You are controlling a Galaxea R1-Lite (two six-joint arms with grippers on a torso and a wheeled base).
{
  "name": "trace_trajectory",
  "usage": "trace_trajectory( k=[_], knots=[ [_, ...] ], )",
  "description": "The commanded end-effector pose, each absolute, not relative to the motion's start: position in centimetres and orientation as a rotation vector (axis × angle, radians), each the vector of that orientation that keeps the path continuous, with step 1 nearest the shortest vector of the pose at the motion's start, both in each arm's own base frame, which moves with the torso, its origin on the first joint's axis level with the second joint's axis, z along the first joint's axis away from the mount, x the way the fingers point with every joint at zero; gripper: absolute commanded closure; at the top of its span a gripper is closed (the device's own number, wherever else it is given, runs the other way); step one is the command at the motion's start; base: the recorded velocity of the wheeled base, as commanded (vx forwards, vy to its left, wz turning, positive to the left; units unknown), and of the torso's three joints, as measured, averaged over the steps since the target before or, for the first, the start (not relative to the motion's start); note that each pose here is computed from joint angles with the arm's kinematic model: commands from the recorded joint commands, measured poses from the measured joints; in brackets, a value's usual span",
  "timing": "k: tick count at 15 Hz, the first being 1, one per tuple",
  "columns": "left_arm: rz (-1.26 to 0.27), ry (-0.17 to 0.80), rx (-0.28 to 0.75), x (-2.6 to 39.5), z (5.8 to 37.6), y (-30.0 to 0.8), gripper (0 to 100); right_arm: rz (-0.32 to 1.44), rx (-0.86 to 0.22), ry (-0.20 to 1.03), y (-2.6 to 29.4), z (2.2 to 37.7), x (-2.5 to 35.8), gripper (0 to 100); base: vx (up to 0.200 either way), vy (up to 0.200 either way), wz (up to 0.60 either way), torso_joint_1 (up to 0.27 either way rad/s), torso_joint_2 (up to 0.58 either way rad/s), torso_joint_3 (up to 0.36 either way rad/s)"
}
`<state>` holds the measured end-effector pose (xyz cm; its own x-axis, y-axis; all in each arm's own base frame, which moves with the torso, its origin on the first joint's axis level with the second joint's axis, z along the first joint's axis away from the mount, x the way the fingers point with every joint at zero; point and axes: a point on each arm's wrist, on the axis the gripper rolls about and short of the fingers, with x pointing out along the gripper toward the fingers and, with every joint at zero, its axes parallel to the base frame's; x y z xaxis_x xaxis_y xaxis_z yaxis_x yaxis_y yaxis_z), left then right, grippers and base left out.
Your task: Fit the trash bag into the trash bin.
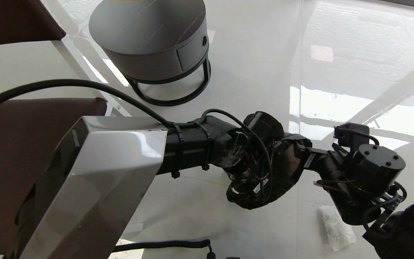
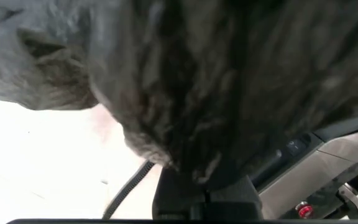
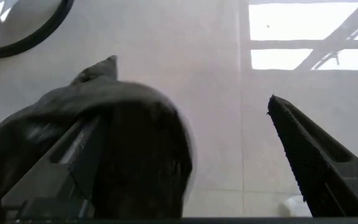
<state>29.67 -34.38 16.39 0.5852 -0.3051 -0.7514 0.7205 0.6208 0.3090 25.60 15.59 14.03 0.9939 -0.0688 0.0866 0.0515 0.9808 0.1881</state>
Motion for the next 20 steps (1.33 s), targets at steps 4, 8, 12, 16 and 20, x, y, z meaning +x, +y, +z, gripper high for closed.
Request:
trace_trajectory(
  k=[4, 8, 12, 16, 20],
  knots=[
    [-0.62, 0.726, 0.639, 31.1, 15.7, -33.5, 100, 0.128, 0.167, -0.034, 18.8, 13.3, 20.3, 0, 0.0, 0.0, 0.0, 0.0, 0.0, 0.0],
    [-0.619, 0.688, 0.584, 31.7, 17.1, -32.7, 100, 0.093, 0.187, -0.06, 18.6, 14.1, 20.7, 0, 0.0, 0.0, 0.0, 0.0, 0.0, 0.0],
    [-0.624, 0.676, 0.578, 31.1, 18.4, -32.4, 100, -0.077, 0.207, -0.117, 14.3, 15.5, 25.3, 0, 0.0, 0.0, 0.0, 0.0, 0.0, 0.0],
    [-0.632, 0.7, 0.594, 30.7, 18.1, -32.5, 100, -0.07, 0.236, -0.052, 13.1, 15.0, 28.0, 0, 0.0, 0.0, 0.0, 0.0, 0.0, 0.0],
    [-0.632, 0.711, 0.6, 30.9, 17.6, -32.7, 100, -0.032, 0.263, 0.021, 13.3, 13.5, 31.2, 100, 0.0, 0.0, 0.0, 0.0, 0.0, 0.0]
  ],
)
